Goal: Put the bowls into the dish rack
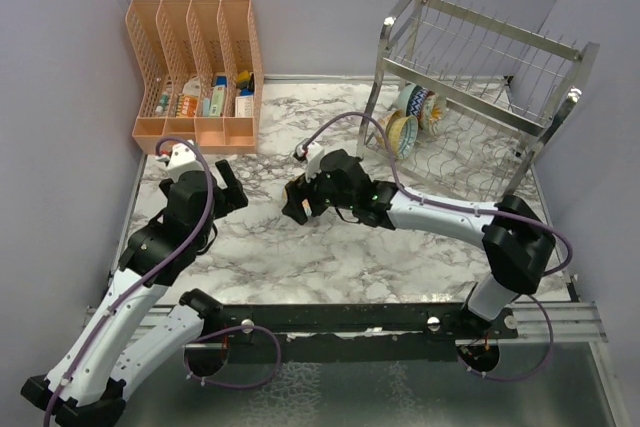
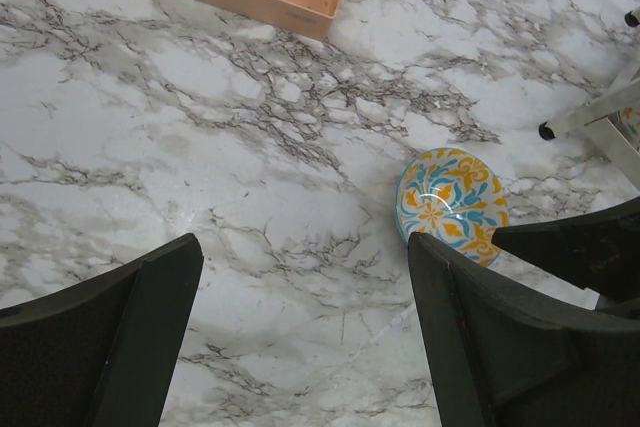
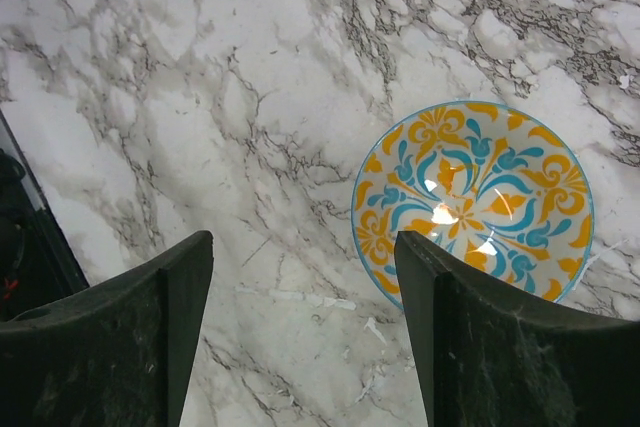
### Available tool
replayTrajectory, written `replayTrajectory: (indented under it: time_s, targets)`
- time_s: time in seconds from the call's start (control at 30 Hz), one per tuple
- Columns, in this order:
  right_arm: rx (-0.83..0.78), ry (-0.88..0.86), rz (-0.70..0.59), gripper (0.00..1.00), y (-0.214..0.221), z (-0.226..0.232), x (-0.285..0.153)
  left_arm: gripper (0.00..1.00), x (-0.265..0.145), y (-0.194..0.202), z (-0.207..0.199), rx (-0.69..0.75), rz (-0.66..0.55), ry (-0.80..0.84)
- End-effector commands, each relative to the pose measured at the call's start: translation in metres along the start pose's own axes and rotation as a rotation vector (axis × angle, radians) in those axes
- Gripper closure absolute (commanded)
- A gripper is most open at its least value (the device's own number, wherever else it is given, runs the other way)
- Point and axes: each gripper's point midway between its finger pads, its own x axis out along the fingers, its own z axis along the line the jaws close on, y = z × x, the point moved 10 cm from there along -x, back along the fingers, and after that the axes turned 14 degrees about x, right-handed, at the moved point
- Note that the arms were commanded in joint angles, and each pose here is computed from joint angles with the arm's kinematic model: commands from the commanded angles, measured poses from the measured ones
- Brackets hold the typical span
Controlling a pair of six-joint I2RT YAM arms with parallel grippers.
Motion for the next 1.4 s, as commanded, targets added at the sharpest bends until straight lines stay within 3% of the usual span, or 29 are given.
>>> replayTrajectory:
  time_s: [0.0,0.3,0.63,0.97,1.2,1.37]
  targets:
    - [-0.103,0.084,0.056,0.26,0.004,-0.002,0.015,0.13,-0.001,0.005,0.006,0.017,0.003,-0.024]
    - [-0.157,0.147,0.124,0.27,0.022,-0.001,0.048,0.13,-0.002,0.01,0.009,0.021,-0.003,-0.027]
    - [-0.207,0.192,0.159,0.4,0.036,-0.009,0.065,0.13,-0.011,0.007,0.017,0.013,-0.032,-0.065]
    - [-0.234,0.254,0.167,0.44,0.043,-0.015,0.076,0.13,-0.009,0.01,0.018,0.025,-0.029,-0.073]
    - [-0.241,0.321,0.177,0.65,0.046,-0.019,0.081,0.13,-0.006,0.013,0.018,0.032,-0.03,-0.077]
    - [-0.216,0.335,0.133,0.95,0.042,-0.016,0.074,0.13,-0.004,0.017,0.018,0.038,-0.023,-0.082]
